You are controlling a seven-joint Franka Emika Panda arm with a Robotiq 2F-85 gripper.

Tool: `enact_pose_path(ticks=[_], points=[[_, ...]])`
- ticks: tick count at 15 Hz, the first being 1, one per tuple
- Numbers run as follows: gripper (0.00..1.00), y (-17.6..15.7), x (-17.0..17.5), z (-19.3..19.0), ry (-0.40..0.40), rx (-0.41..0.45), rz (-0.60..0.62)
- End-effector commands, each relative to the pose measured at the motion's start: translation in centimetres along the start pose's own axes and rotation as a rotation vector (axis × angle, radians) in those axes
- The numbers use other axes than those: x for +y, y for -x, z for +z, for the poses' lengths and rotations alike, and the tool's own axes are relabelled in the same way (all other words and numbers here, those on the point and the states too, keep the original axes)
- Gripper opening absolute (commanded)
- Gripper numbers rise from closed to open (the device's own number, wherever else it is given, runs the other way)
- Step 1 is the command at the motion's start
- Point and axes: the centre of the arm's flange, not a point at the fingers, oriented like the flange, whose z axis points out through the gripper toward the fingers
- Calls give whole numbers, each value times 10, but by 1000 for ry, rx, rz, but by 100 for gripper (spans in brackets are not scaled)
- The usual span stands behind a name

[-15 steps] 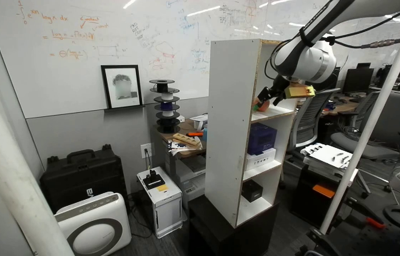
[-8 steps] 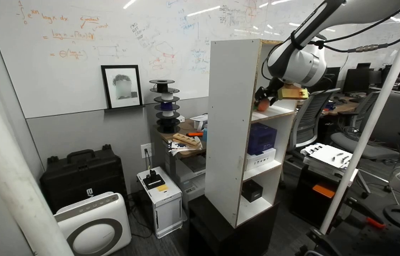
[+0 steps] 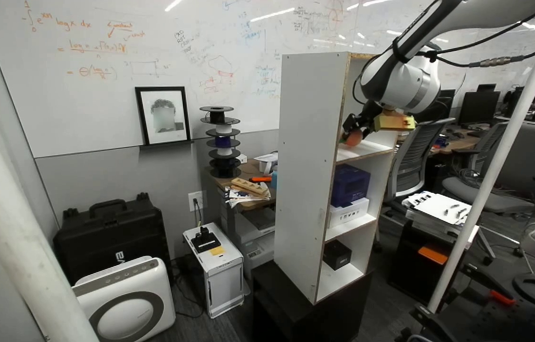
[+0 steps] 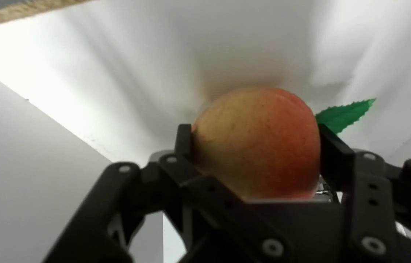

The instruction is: Pick up the plush toy and put it on top of the cabinet

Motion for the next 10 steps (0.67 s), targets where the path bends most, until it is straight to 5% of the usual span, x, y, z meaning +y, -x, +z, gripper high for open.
enact_pose_path(ticks=[1, 5, 10], points=[[53, 13, 13, -60, -14, -127, -52], [53, 26, 26, -120, -54, -404, -152], [53, 7, 17, -196, -96, -478, -164]])
